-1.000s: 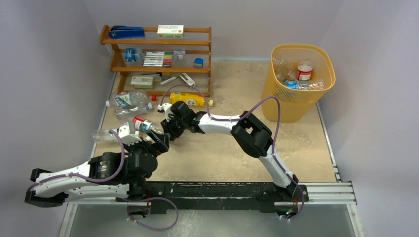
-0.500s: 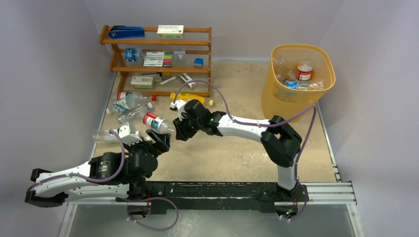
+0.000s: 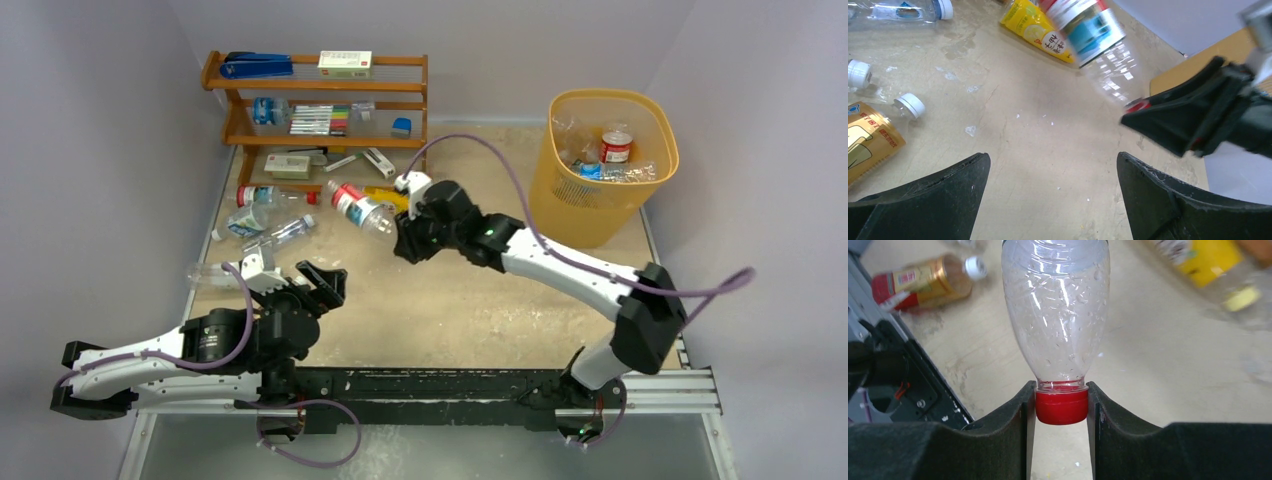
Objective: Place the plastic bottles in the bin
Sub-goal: Pick up the plastic bottle at the center of the board, then place the plastic bottle in the trash bin, then pick up the plastic bottle at the center of the board.
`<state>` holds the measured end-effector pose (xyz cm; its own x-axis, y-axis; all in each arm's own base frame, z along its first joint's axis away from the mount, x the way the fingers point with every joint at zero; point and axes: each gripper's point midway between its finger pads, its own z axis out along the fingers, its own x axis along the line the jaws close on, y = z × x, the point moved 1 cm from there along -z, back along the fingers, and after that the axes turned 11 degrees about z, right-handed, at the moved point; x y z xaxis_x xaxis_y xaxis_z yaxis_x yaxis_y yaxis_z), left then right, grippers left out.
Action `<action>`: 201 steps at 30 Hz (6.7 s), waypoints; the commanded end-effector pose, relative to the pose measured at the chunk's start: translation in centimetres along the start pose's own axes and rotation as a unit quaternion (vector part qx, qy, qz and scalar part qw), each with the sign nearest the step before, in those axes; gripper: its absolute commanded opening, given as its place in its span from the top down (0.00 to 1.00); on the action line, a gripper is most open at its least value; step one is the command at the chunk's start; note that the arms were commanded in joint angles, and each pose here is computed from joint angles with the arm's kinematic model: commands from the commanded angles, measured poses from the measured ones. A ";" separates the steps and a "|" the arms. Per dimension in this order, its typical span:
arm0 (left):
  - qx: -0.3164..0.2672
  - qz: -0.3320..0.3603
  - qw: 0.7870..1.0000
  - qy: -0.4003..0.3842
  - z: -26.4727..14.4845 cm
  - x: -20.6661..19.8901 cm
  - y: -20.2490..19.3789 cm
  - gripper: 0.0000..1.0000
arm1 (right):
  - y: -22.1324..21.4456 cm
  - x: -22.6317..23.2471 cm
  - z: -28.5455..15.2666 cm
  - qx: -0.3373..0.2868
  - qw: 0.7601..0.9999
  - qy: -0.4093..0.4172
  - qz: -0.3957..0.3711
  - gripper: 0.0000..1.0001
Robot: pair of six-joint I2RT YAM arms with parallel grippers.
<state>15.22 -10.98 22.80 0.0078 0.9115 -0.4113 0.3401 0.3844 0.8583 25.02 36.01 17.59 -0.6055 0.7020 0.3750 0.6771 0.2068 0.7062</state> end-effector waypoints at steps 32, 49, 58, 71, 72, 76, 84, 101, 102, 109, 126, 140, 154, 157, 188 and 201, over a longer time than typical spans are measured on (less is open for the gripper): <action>-0.018 0.019 1.000 -0.016 0.2 -3.7 1.4 0.01 | 16.7 -24.1 -30.8 -0.305 0.911 -0.218 0.174 0.67; -0.016 0.018 1.000 -0.018 0.4 -3.6 0.9 0.01 | 14.4 -28.5 -30.1 -0.290 0.895 -0.255 0.222 0.55; -0.017 0.016 1.000 -0.020 0.3 -3.6 1.1 0.01 | 14.8 -29.0 -31.4 -0.297 0.886 -0.274 0.228 0.14; -0.020 0.016 0.999 -0.021 0.4 -3.6 1.1 0.01 | 18.1 -22.9 -38.0 -0.375 0.866 -0.278 0.180 0.02; -0.020 0.016 0.999 -0.021 0.4 -3.6 1.1 0.01 | 18.4 -22.1 -38.3 -0.381 0.868 -0.268 0.173 0.02; -0.021 0.019 0.999 -0.021 0.5 -4.1 1.1 0.01 | 19.0 -20.1 -37.8 -0.382 0.885 -0.219 0.150 0.00; -0.019 0.028 0.999 -0.020 0.7 -5.1 1.0 0.01 | 17.7 -16.5 -33.0 -0.336 0.930 -0.080 0.123 0.00; 0.047 0.136 0.990 0.007 6.4 -12.8 -1.6 0.01 | 11.2 -8.5 -22.7 -0.240 0.965 0.038 0.100 0.00; 0.049 0.140 0.989 0.008 7.0 -13.2 -1.7 0.01 | 10.8 -8.2 -22.7 -0.240 0.965 0.045 0.097 0.00; 0.077 0.157 0.985 -0.003 10.1 -16.5 -0.9 0.01 | 10.2 -8.4 -21.7 -0.231 0.967 0.058 0.093 0.00; 0.089 0.156 0.983 0.034 12.9 -10.4 2.7 0.01 | 10.4 -13.1 -11.7 -0.171 0.972 0.061 0.150 0.00; 0.112 0.150 0.982 0.017 15.7 -7.1 1.4 0.01 | 14.0 -15.3 -3.8 -0.195 0.970 0.064 0.132 0.00; 0.072 0.155 0.985 0.032 15.5 -6.2 4.4 0.01 | 12.0 -18.3 7.8 -0.160 0.986 -0.007 0.053 0.05; 0.079 0.157 0.984 0.037 15.3 -5.4 4.2 0.01 | 11.3 -18.6 9.1 -0.161 0.986 -0.009 0.050 0.08; 0.103 0.040 0.994 0.002 10.0 -3.5 1.4 0.01 | 5.6 -12.2 14.0 -0.099 0.989 0.108 -0.024 0.10; 0.099 0.023 0.995 0.015 8.6 -1.8 0.7 0.01 | 4.4 -10.2 13.3 -0.105 0.989 0.099 -0.025 0.13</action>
<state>23.23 -13.72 21.68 0.0226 0.9371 -0.3482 0.5270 0.2848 0.8007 38.51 37.90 5.22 -0.6912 0.5453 0.4743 0.6270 0.1262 0.7687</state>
